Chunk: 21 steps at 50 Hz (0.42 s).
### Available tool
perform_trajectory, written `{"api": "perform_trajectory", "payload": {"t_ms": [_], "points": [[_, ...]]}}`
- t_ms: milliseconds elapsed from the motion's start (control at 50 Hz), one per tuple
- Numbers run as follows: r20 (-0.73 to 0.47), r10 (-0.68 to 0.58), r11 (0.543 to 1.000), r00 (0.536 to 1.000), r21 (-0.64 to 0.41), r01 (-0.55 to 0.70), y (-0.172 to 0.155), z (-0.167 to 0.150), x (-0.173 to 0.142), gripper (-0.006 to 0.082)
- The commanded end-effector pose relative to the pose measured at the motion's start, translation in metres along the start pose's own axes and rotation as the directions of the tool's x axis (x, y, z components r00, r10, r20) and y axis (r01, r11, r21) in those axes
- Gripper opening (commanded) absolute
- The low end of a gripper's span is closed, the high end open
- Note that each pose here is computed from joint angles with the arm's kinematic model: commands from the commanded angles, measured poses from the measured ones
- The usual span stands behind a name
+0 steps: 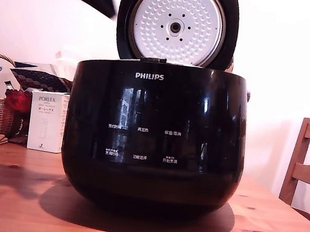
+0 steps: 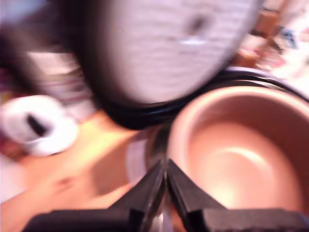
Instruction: Place the pot you are holding inside the rice cooker
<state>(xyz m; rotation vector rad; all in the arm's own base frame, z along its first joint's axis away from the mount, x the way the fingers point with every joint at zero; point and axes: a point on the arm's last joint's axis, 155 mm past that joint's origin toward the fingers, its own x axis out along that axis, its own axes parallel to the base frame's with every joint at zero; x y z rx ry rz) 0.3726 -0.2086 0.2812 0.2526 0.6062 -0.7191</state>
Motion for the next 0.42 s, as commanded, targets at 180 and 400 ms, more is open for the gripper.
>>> {"api": "perform_trajectory", "payload": {"t_ms": [180, 400], "points": [[-0.004, 0.106, 0.994, 0.994, -0.023, -0.106, 0.032, -0.009, -0.019, -0.002], [0.009, 0.136, 0.99, 0.991, -0.034, -0.135, 0.041, -0.008, -0.029, -0.002]]}}
